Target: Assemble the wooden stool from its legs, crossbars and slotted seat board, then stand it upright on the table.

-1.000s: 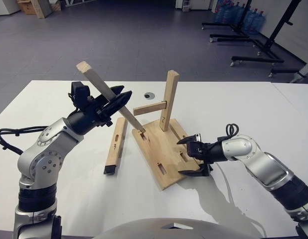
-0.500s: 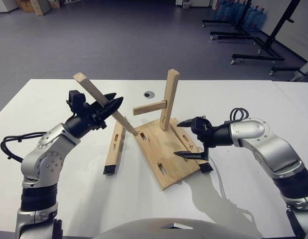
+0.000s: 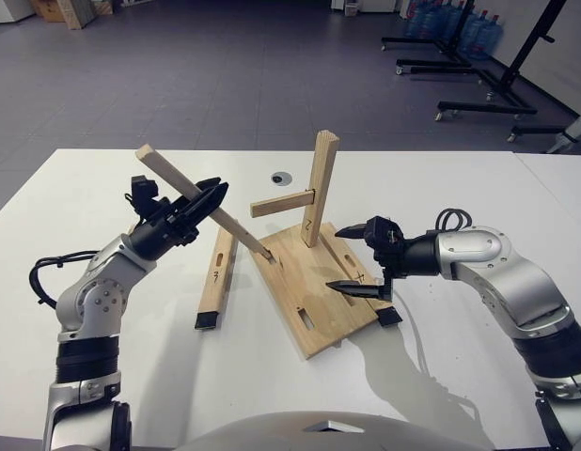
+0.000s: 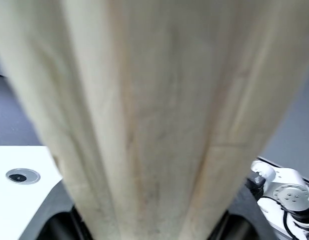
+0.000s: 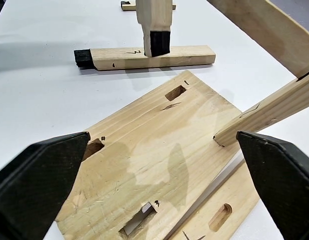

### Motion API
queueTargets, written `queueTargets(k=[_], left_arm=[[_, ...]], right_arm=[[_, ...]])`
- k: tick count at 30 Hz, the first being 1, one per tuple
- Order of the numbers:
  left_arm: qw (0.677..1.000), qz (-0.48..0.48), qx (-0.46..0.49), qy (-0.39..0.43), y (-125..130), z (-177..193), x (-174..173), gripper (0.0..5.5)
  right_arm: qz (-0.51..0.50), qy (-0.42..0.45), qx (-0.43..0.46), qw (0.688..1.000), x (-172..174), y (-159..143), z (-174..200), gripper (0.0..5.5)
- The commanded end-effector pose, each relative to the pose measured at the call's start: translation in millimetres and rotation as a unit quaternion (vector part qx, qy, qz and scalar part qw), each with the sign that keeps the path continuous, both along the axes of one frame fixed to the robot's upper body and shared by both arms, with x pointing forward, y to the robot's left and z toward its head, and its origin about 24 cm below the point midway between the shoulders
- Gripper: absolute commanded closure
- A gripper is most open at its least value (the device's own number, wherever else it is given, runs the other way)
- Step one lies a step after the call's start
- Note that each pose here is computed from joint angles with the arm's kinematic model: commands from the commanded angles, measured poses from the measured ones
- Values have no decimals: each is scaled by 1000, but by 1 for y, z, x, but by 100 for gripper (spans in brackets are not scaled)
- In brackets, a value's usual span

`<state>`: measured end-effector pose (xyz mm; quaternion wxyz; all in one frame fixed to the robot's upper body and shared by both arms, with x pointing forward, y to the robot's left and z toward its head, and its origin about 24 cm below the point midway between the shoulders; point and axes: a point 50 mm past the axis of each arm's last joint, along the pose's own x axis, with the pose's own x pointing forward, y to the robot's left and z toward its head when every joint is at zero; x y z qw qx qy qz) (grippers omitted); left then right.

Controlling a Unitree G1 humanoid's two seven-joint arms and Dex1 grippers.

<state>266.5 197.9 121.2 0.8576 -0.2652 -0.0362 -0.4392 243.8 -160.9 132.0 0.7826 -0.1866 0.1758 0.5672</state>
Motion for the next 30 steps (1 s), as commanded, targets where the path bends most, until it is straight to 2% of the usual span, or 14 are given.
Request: queueTargets(k=[1,15,30], left_arm=[[1000,6,2,0,-2,-6,12,348],[999,-32,43,4,-15,-21,34,348],[996,-48,79,-10,-11,-17,45,348]], right_arm=[[-4,4,-3,1000,0,0,-1,10],[-1,4,5,1000,0,6,-2,10],[1,5,12,1000,-2,11,-4,10]])
